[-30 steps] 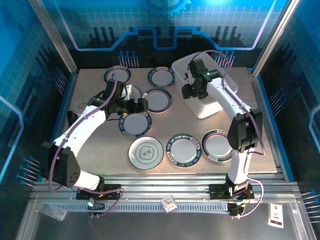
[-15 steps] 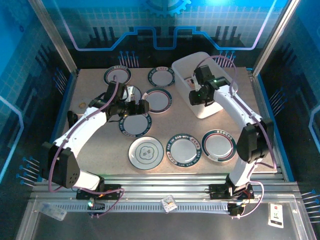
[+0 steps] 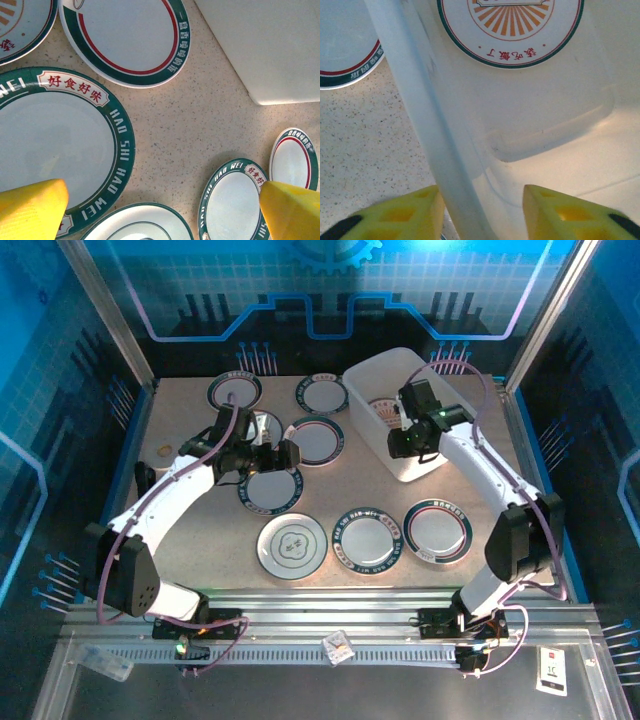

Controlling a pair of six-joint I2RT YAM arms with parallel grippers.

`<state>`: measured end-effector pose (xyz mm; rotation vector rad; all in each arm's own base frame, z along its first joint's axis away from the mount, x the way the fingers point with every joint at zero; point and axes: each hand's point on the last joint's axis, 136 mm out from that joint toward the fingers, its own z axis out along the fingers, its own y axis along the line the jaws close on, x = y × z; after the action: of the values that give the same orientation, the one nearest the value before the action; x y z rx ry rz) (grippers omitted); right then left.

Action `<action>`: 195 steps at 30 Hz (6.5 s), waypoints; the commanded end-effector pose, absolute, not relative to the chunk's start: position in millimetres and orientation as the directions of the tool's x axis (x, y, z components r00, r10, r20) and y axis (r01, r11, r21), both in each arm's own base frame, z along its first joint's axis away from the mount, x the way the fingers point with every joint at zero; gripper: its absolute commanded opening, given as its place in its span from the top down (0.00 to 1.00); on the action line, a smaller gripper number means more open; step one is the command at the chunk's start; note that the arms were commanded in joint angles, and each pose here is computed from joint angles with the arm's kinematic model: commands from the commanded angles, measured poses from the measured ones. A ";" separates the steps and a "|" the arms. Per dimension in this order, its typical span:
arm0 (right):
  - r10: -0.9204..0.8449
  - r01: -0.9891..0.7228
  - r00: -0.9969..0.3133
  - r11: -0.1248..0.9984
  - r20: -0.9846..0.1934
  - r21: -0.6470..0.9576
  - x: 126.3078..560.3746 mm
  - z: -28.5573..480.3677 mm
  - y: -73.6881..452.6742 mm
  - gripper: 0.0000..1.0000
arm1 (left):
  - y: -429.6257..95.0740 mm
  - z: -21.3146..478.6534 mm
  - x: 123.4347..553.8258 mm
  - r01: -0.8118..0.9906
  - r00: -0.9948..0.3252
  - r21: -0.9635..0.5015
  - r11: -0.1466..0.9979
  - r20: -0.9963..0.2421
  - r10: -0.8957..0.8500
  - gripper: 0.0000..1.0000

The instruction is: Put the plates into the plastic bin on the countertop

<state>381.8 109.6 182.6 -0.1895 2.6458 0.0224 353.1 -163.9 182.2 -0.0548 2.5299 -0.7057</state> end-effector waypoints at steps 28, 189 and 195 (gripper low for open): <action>0.542 0.417 -0.755 0.831 -0.368 0.368 260.6 168.5 -1.9 0.30 | -183.3 177.5 347.7 0.125 -0.882 -0.580 0.805 -0.436 -0.177 0.01; 0.593 0.336 -0.262 0.796 -0.762 0.504 313.6 405.4 -32.3 1.00 | -191.3 178.7 351.5 0.063 -0.900 -0.637 0.768 -0.370 -0.233 0.01; 0.559 0.300 -0.323 0.826 -0.764 0.477 370.2 393.8 -3.8 1.00 | -190.6 180.2 357.2 0.063 -0.897 -0.625 0.778 -0.378 -0.231 0.01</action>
<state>349.5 -7.2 358.6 0.6549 2.0637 0.2785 353.5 -186.1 166.7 -0.1335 2.5476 -0.8950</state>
